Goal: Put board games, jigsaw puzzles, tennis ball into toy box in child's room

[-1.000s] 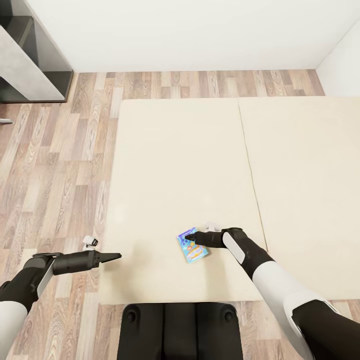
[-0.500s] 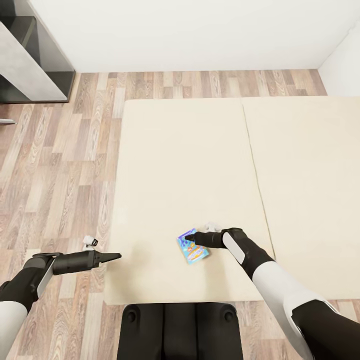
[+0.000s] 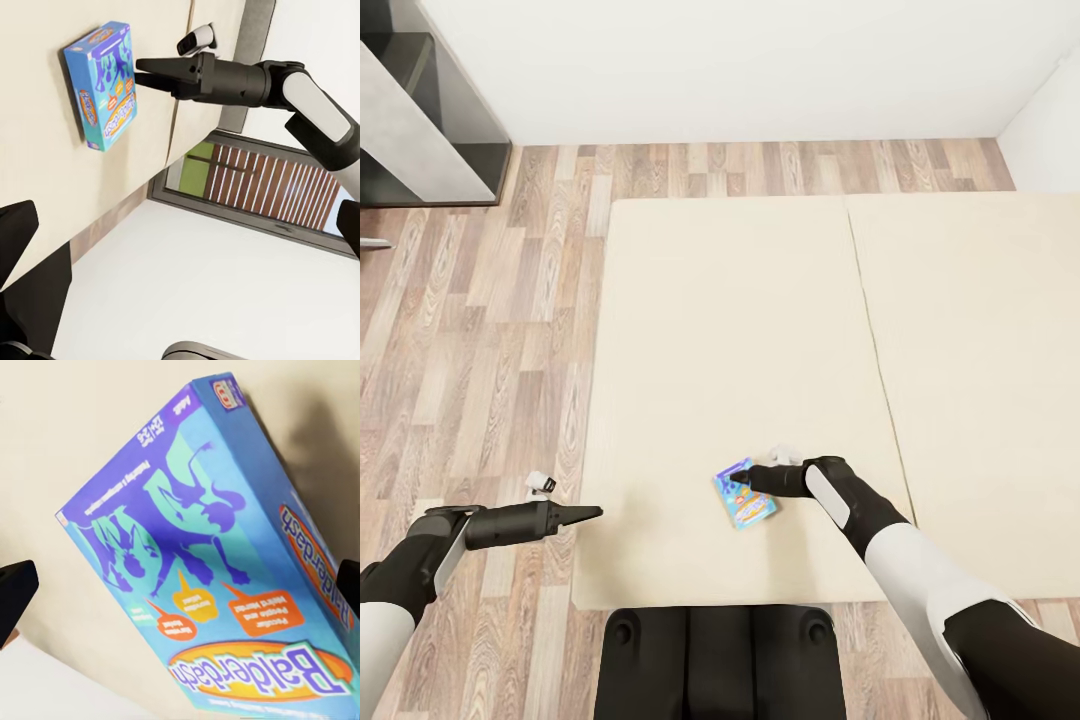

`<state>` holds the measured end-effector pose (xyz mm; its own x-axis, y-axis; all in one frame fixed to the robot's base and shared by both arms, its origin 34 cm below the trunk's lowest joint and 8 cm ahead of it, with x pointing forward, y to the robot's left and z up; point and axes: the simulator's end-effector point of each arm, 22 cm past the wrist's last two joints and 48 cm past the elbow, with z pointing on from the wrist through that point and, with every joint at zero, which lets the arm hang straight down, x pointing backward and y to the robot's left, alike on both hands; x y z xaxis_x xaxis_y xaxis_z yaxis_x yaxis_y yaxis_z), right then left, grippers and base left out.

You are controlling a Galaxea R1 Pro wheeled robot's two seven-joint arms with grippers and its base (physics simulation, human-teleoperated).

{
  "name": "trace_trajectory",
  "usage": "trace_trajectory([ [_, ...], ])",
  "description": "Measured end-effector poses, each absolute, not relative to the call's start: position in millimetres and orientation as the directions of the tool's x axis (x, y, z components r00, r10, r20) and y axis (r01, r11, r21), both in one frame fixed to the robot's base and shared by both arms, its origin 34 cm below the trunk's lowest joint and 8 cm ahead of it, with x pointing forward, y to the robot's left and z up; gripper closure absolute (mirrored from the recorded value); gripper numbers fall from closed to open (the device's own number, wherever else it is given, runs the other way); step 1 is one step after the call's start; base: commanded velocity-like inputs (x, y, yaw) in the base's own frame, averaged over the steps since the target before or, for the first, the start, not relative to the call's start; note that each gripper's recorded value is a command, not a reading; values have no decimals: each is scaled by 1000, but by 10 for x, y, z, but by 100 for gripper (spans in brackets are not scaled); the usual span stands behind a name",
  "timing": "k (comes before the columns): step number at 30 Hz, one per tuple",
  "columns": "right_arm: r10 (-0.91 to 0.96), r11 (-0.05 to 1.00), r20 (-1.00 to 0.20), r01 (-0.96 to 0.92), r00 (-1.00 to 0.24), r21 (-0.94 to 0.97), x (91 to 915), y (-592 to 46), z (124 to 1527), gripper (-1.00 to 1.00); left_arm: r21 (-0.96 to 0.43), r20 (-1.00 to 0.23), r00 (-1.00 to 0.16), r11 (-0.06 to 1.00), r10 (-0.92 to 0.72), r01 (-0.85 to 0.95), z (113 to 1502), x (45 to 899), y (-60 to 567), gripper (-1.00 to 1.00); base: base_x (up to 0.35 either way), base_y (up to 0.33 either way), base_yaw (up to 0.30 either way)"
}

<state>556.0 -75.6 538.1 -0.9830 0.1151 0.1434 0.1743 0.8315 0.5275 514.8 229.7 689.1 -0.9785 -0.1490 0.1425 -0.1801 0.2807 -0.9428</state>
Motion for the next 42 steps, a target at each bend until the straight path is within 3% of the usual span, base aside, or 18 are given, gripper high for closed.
trace_trajectory([
  [42,115,822,197,205,-974,532,5352,-663,5347,-100,-943,142,-978,281,-150,-180,6891,5149,2301,-100,0,22,0],
])
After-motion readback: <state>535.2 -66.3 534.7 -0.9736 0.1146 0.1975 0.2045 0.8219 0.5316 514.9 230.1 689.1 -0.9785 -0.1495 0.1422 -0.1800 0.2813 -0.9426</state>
